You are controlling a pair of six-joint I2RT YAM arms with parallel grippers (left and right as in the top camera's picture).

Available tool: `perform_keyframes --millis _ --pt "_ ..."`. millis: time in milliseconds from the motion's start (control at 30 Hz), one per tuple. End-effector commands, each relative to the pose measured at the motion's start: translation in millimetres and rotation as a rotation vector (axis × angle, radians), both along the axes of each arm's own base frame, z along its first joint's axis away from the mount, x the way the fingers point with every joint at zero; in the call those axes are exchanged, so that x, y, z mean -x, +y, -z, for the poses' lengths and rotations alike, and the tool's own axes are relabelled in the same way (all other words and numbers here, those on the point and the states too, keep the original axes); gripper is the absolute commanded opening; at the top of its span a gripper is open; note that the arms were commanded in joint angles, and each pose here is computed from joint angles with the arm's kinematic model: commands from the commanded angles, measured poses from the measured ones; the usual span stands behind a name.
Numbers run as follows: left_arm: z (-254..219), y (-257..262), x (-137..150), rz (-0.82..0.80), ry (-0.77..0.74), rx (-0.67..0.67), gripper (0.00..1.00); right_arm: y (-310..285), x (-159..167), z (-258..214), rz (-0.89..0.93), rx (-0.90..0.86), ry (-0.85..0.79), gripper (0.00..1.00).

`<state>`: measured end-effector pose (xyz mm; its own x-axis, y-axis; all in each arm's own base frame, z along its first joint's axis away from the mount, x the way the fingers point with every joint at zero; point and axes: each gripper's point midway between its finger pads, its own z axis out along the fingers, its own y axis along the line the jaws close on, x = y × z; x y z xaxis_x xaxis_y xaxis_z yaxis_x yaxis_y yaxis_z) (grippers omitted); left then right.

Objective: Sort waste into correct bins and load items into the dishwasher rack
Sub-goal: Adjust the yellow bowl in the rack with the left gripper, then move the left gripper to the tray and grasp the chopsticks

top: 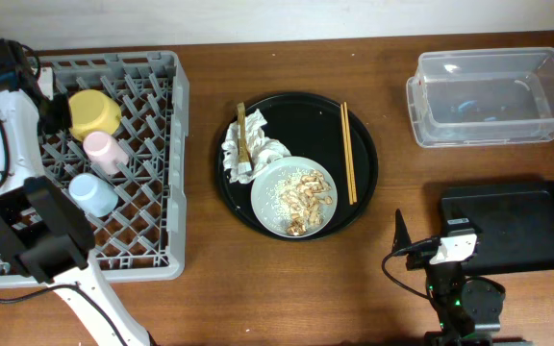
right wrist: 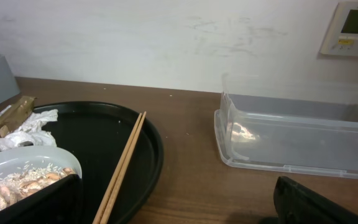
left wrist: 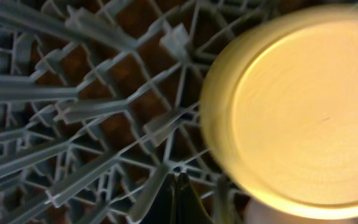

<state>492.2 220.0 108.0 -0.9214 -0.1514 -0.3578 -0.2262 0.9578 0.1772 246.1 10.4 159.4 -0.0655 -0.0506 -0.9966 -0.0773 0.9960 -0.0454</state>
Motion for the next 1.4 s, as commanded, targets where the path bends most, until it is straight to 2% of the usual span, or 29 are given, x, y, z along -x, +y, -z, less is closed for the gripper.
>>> perform_keyframes --millis 0,67,133,167,267,300,333,433,533,600,700,800,900,1000,1067,1100,1133,1300,1367 --pt "-77.3 -29.8 -29.2 -0.008 -0.252 0.158 0.00 -1.6 0.1 2.7 0.008 -0.001 0.005 0.98" --pt "-108.9 -54.4 -36.2 0.044 -0.345 0.280 0.01 -1.6 0.1 2.7 0.008 -0.001 0.005 0.98" --pt "-141.6 -90.0 -34.2 0.141 -0.416 0.430 0.10 -1.6 0.1 2.7 0.008 -0.001 0.005 0.98" --pt "-155.7 -111.3 -27.0 0.188 -0.425 0.502 0.19 -1.6 0.1 2.7 0.008 -0.001 0.005 0.98" --pt "-165.4 -149.6 -11.9 0.246 -0.385 0.601 0.34 -1.6 0.1 2.7 0.008 -0.001 0.005 0.98" --pt "-167.6 -170.6 -7.8 0.282 -0.366 0.657 0.45 -1.6 0.1 2.7 0.008 -0.001 0.005 0.98" --pt "-170.7 -191.3 -4.3 0.323 -0.352 0.721 1.00 -1.6 0.1 2.7 0.008 -0.001 0.005 0.98" --pt "-167.1 -250.9 15.4 0.411 -0.243 0.872 1.00 -1.6 0.1 2.7 0.008 -0.001 0.005 0.98" --pt "-160.1 -298.6 24.6 0.520 -0.175 0.845 1.00 -1.6 0.1 2.7 0.008 -0.001 0.005 0.98" --pt "-139.6 -325.7 28.1 0.517 -0.093 0.695 1.00 -1.6 0.1 2.7 0.008 -0.001 0.005 0.98" --pt "-103.8 -338.1 25.6 0.388 -0.009 0.372 1.00 -1.6 0.1 2.7 0.008 -0.001 0.005 0.99" --pt "-78.0 -361.2 26.6 0.346 0.029 0.215 1.00 -1.6 0.1 2.7 0.008 -0.001 0.005 0.98" --pt "-56.0 -393.8 31.2 0.392 0.074 0.236 1.00 -1.6 0.1 2.7 0.008 -0.001 0.005 0.98" --pt "-42.9 -430.1 44.7 0.459 0.130 0.329 0.90 -1.6 0.1 2.7 0.008 -0.001 0.005 0.98" --pt "-40.9 -441.0 49.3 0.481 0.140 0.343 0.89 -1.6 0.1 2.7 0.008 -0.001 0.005 0.98" --pt "-40.1 -445.6 51.2 0.491 0.142 0.342 0.97 -1.6 0.1 2.7 0.008 -0.001 0.005 0.98" --pt "-40.2 -451.8 54.1 0.505 0.143 0.341 0.99 -1.6 0.1 2.7 0.008 -0.001 0.005 0.98" --pt "-43.4 -491.6 72.5 0.590 0.158 0.416 0.99 -1.6 0.1 2.7 0.008 -0.001 0.005 0.98" --pt "-45.0 -508.4 73.7 0.591 0.133 0.431 0.82 -1.6 0.1 2.7 0.008 -0.001 0.005 0.99"
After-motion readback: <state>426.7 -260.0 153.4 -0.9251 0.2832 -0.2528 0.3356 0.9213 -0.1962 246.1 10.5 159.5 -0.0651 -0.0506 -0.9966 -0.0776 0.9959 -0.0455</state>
